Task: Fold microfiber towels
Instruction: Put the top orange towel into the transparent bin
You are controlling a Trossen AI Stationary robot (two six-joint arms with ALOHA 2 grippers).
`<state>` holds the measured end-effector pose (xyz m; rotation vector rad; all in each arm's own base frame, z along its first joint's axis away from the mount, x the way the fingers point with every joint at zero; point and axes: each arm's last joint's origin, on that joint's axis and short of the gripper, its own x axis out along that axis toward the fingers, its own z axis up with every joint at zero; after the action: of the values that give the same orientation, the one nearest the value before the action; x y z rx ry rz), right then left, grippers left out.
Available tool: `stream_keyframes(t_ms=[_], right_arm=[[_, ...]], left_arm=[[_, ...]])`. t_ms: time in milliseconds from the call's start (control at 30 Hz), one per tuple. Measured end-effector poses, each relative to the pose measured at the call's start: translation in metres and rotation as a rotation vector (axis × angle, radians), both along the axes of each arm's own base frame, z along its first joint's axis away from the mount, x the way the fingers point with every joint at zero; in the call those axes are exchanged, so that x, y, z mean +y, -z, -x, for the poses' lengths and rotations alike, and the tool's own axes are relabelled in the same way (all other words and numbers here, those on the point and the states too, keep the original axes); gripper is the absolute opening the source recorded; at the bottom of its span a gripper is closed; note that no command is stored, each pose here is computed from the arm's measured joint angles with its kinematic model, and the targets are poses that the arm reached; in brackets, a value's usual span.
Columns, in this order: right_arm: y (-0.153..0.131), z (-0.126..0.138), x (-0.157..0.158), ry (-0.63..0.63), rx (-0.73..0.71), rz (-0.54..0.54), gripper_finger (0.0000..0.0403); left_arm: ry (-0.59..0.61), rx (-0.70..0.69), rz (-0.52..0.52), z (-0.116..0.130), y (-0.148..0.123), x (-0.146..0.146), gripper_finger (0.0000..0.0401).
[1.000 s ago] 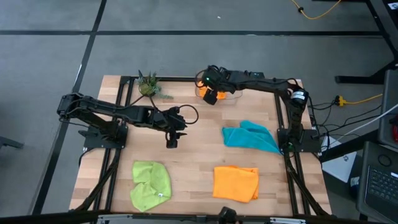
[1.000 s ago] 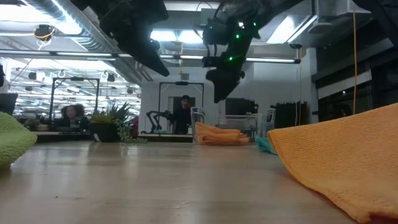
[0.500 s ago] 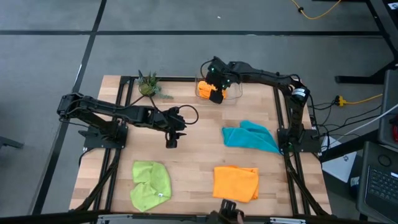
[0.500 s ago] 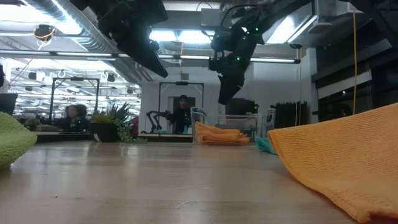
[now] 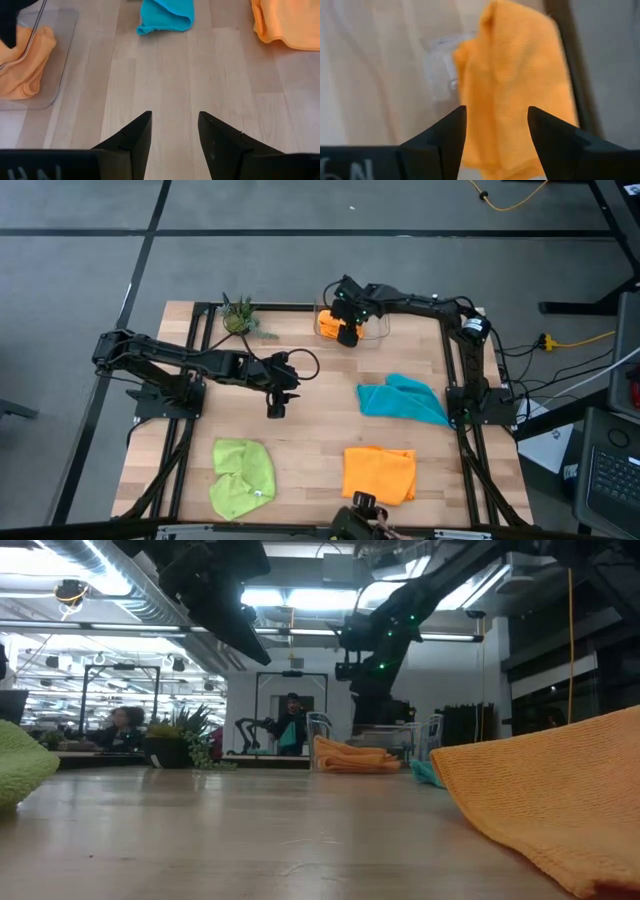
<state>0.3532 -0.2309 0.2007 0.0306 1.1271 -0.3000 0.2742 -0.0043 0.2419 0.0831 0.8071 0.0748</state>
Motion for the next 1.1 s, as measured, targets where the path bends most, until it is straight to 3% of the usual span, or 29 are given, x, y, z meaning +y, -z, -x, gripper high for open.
stream_keyframes(t_ms=[467, 667, 867, 1100], right_arm=[[0.036, -0.01, -0.008, -0.078, 0.051, 0.022, 0.0203], [0.036, -0.007, -0.009, -0.053, 0.111, 0.077, 0.0185], [0.034, -0.007, -0.009, -0.049, 0.12, 0.081, 0.0129], [0.034, -0.006, -0.008, -0.039, 0.154, 0.099, 0.0012]], left_arm=[[0.001, -0.013, -0.001, -0.001, -0.001, 0.0, 0.0155], [0.001, -0.013, -0.001, -0.001, -0.001, 0.0, 0.0155], [0.002, -0.012, -0.002, -0.001, -0.001, 0.0, 0.0155], [0.002, 0.01, -0.002, 0.002, 0.007, 0.0, 0.0155]])
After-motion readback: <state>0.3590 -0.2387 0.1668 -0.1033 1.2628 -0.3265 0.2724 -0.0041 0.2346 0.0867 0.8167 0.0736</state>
